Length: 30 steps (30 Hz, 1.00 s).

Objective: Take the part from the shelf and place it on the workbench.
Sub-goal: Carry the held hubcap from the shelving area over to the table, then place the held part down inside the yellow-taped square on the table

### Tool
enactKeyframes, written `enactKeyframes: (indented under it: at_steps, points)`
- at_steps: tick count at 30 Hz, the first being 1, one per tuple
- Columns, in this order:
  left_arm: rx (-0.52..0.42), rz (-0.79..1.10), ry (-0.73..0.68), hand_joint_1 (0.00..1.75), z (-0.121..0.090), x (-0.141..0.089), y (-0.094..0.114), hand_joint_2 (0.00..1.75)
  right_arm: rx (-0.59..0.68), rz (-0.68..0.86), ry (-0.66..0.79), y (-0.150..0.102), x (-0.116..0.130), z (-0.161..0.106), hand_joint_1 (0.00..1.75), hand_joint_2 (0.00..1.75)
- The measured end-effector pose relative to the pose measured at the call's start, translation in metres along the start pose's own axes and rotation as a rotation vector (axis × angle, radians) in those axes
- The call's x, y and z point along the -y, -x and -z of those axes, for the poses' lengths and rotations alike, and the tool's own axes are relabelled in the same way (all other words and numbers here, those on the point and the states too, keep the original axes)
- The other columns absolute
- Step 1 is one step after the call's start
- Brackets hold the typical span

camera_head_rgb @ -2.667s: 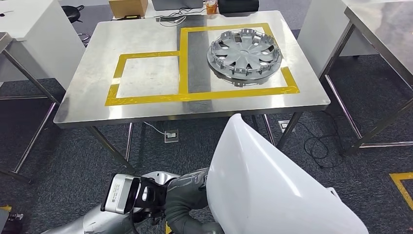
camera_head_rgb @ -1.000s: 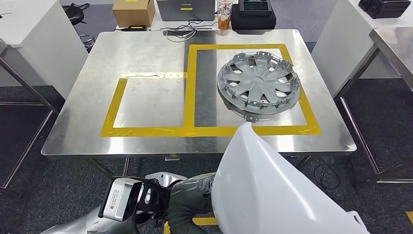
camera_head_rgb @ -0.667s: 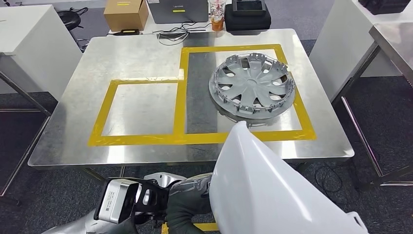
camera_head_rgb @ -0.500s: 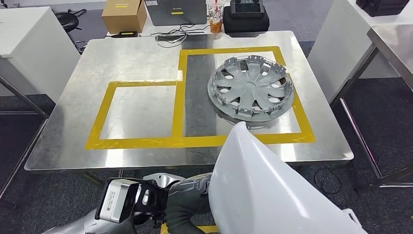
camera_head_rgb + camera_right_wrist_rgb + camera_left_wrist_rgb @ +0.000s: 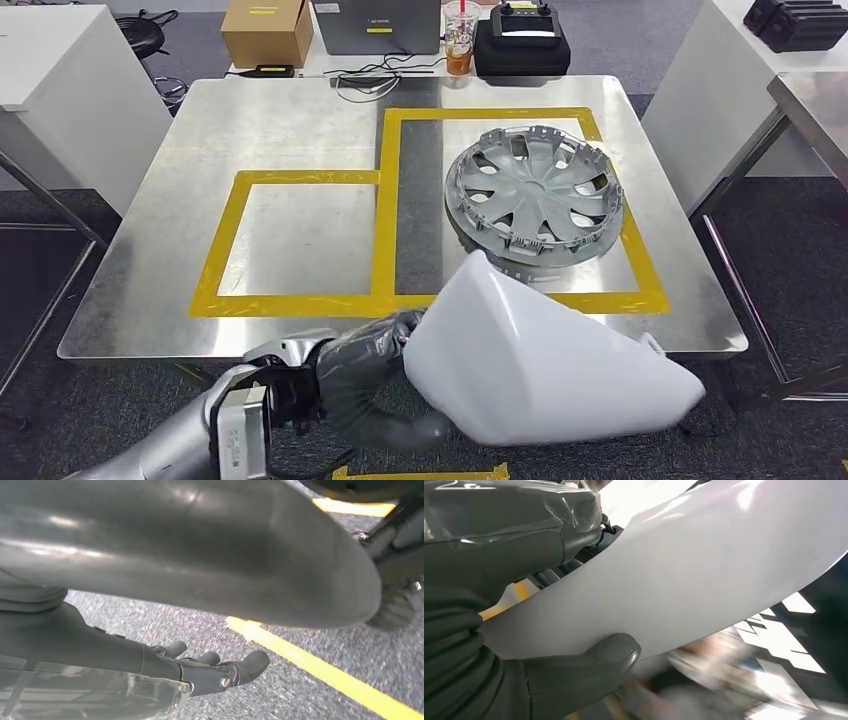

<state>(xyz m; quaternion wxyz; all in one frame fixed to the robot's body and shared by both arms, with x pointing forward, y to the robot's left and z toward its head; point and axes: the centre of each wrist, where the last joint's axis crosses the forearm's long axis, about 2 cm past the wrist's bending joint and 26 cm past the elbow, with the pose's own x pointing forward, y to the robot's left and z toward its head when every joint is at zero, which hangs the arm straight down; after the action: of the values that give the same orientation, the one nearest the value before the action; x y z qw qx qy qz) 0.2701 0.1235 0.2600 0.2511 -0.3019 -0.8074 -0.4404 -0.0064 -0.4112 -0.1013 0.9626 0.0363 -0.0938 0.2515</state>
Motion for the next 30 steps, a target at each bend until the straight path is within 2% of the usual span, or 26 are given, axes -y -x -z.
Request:
enactKeyframes:
  at_steps: [4, 8, 11, 20, 24, 30]
  points:
    - [-0.169, 0.319, 0.008, 1.75, -0.022, -0.039, 0.011, 1.75, 0.0, -0.01, -0.003, -0.001, 0.002, 0.0, 0.0, 0.0]
    - [-0.352, 0.553, 0.012, 1.75, -0.026, -0.069, 0.026, 1.75, 0.009, -0.002, -0.006, -0.003, 0.002, 0.0, 0.0, 0.0]
    - [-0.465, 0.657, 0.015, 1.75, -0.031, -0.084, 0.04, 1.75, 0.017, -0.001, -0.007, -0.003, 0.001, 0.0, 0.0, 0.0]
    - [-0.804, 0.956, 0.104, 1.75, -0.055, -0.109, 0.074, 1.75, 0.019, -0.013, -0.015, -0.004, 0.0, 0.001, 0.0, 0.0]
    - [-0.951, 1.044, 0.184, 1.75, -0.074, -0.109, 0.097, 1.75, 0.019, -0.031, -0.02, -0.006, 0.0, 0.002, 0.0, 0.0]
    - [-1.165, 1.038, 0.258, 1.75, -0.096, -0.098, 0.124, 1.75, 0.018, -0.039, -0.018, -0.007, 0.002, 0.002, 0.0, 0.0]
